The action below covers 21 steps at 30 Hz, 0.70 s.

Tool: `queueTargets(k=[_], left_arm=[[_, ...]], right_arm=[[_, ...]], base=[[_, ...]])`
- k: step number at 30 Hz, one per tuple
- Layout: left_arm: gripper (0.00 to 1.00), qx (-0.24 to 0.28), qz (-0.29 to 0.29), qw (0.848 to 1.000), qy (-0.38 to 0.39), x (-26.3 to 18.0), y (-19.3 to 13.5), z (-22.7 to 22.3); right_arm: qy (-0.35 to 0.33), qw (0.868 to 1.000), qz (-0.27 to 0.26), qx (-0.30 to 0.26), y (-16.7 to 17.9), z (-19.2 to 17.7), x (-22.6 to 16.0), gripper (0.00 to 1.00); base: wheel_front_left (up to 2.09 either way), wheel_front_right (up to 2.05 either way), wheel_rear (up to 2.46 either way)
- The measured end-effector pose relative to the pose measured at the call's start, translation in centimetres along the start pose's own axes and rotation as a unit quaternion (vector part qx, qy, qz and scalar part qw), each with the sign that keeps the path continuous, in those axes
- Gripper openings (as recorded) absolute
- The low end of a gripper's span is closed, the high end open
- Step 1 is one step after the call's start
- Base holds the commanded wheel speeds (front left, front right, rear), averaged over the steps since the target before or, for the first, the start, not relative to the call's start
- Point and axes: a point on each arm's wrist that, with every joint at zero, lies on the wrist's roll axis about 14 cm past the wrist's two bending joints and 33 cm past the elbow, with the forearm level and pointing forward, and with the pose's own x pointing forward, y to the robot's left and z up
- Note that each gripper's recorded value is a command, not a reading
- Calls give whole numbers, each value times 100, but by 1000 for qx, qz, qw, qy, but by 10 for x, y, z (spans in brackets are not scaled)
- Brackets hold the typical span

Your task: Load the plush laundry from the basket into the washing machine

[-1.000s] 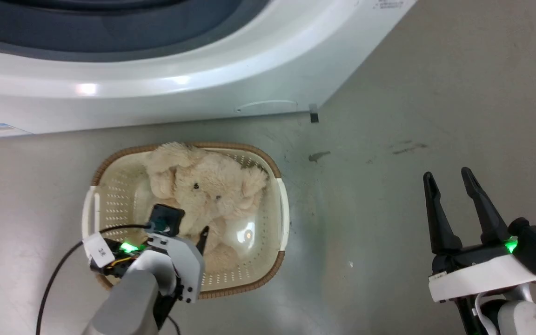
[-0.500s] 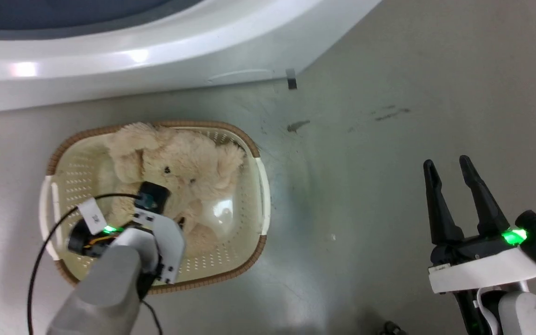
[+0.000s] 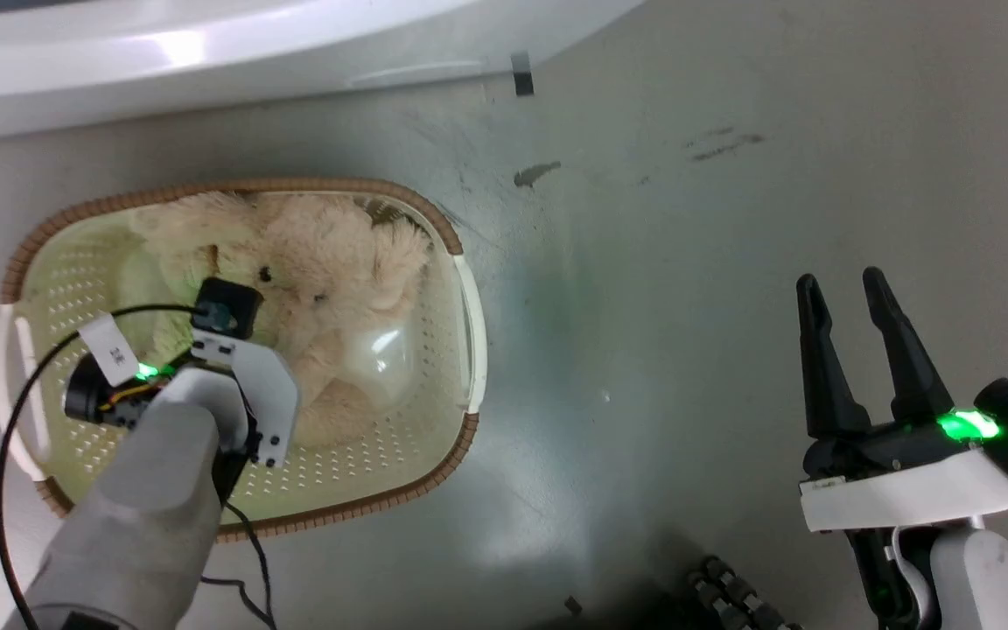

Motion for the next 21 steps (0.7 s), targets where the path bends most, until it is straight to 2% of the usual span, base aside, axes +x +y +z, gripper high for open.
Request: queueTargets(k=[7,9,15,21], left_arm=[[100,7,-6,1000,19,23,2,-9],[0,8,-14,1000,18,30,1,-11],[0,7,-24,1000,11,32,-1,-14],[0,3,-14,999,-50,5,2,5]], right_arm=[[15,1000,-12,3,-8,-15,5,100],[16,1000,-16,4,-10,-18,7,100],[9,1000,-23,15,-15,-16,10,100],[-27,999,-25,26,-15,11,4,100]], base=[[0,0,0],[0,0,0],[0,0,0],[0,0,0]])
